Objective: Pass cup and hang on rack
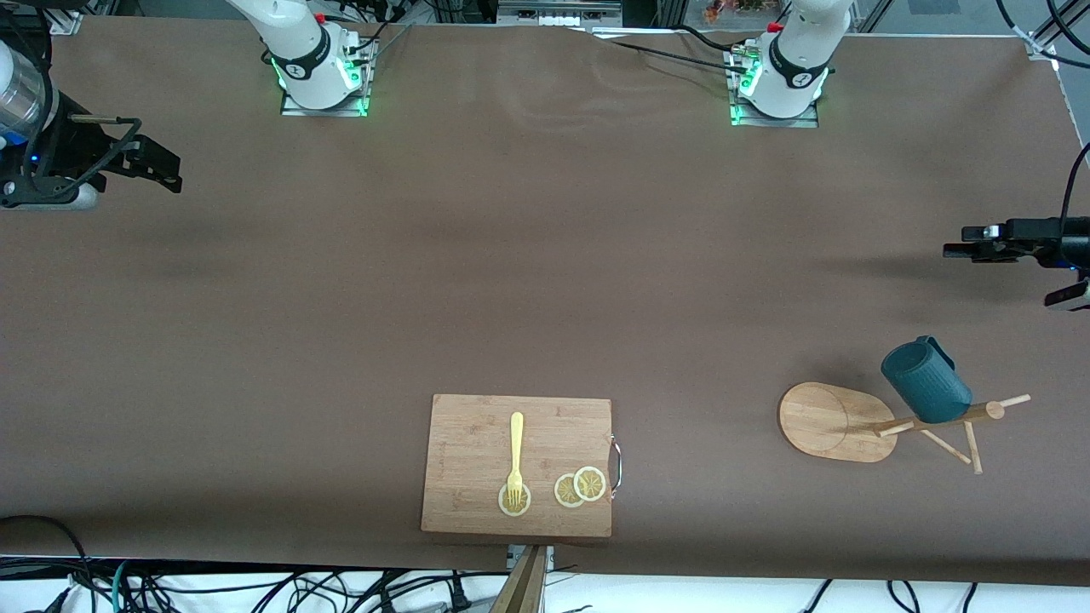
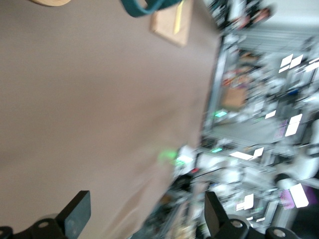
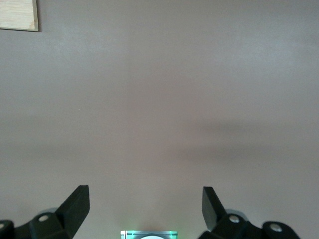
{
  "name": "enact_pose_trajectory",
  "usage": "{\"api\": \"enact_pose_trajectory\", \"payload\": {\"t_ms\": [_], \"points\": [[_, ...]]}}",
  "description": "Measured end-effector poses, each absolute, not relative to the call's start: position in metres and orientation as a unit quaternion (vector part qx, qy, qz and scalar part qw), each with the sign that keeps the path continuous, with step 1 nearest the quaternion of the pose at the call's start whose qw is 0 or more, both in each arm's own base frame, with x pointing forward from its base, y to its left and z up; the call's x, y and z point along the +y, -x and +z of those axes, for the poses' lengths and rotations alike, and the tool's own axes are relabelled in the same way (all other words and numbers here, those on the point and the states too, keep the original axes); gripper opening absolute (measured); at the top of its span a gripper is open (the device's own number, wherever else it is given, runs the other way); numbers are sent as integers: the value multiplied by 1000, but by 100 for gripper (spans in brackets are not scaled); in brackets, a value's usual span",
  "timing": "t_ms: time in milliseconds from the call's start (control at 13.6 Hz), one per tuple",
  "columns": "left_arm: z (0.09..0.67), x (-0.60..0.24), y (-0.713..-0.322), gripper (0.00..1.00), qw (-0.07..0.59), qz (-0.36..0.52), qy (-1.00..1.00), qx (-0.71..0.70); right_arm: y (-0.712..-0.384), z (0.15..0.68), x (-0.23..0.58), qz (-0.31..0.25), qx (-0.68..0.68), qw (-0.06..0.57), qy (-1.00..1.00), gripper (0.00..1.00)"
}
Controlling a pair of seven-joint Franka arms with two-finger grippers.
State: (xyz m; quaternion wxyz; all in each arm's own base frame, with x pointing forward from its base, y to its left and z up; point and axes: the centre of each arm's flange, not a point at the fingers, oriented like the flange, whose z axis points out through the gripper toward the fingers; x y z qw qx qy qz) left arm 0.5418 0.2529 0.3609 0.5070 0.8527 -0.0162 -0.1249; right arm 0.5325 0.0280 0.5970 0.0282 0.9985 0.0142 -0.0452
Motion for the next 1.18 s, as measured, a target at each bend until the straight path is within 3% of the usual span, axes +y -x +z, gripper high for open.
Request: {"api": "enact_pose_trajectory", "payload": {"t_ms": [441,735,956,1176], "points": [[467,120,-594,100,247,-183,-948,-85,-532,597,28,-45,14,28,-998,100],[525,47,-612,100,92,-131,-976,-146,-532,597,28,-45,14,28,-998,100],[565,34,-619,100,30,-59,-984,-163,-532,597,28,-46,14,28,-998,100],[608,33,-607,100,10,-12,-988,-152,-532,597,28,-46,14,28,-998,100]]}}
